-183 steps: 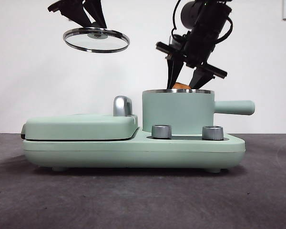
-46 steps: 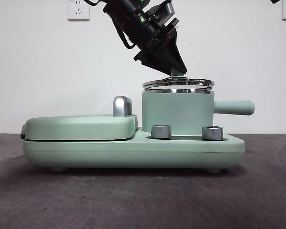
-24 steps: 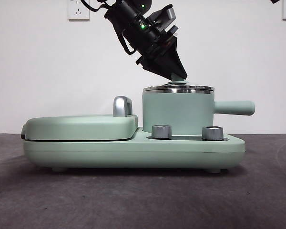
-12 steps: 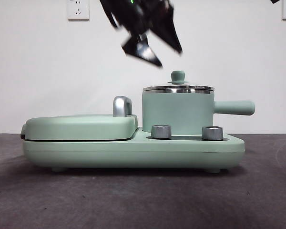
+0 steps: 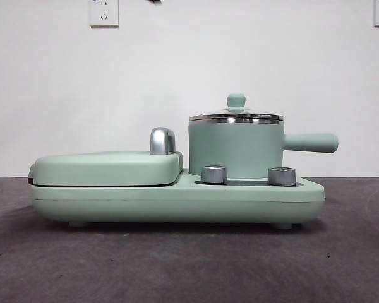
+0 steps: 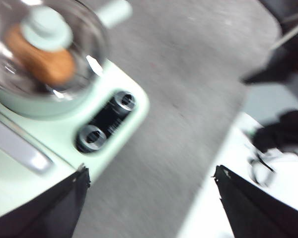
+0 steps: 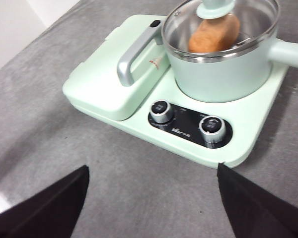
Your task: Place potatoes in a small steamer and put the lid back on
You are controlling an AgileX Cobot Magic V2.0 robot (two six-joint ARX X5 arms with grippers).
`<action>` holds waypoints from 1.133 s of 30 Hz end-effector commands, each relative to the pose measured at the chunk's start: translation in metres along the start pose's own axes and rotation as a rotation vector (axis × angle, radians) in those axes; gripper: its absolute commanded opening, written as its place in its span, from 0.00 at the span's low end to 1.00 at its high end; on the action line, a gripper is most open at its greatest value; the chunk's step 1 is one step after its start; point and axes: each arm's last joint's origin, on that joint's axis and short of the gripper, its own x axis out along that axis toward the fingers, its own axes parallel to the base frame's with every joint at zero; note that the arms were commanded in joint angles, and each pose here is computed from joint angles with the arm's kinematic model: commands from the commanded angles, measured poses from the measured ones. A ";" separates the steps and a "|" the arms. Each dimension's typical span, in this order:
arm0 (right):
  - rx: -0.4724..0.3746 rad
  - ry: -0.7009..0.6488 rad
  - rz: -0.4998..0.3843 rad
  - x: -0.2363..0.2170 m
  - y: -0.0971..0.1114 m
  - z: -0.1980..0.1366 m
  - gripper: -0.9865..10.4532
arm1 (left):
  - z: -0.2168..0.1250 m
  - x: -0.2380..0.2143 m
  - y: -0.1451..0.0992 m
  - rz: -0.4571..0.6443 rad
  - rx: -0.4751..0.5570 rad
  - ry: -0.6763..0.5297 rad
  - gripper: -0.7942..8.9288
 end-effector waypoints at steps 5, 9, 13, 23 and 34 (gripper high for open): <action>0.002 -0.003 0.043 0.000 0.002 0.002 0.45 | -0.068 -0.007 -0.023 -0.035 -0.051 -0.014 0.48; 0.003 -0.001 0.041 0.000 0.002 0.002 0.45 | -0.118 -0.007 -0.030 -0.026 -0.070 -0.068 0.45; 0.003 0.000 0.041 0.000 0.002 0.002 0.29 | -0.160 -0.001 -0.027 0.073 -0.108 -0.211 0.39; -0.005 -0.001 0.040 0.000 0.002 0.002 0.09 | -0.212 0.009 -0.019 0.349 -0.192 -0.399 0.10; -0.005 -0.002 0.041 0.000 0.002 0.002 0.09 | -0.214 0.005 -0.022 0.348 -0.188 -0.407 0.10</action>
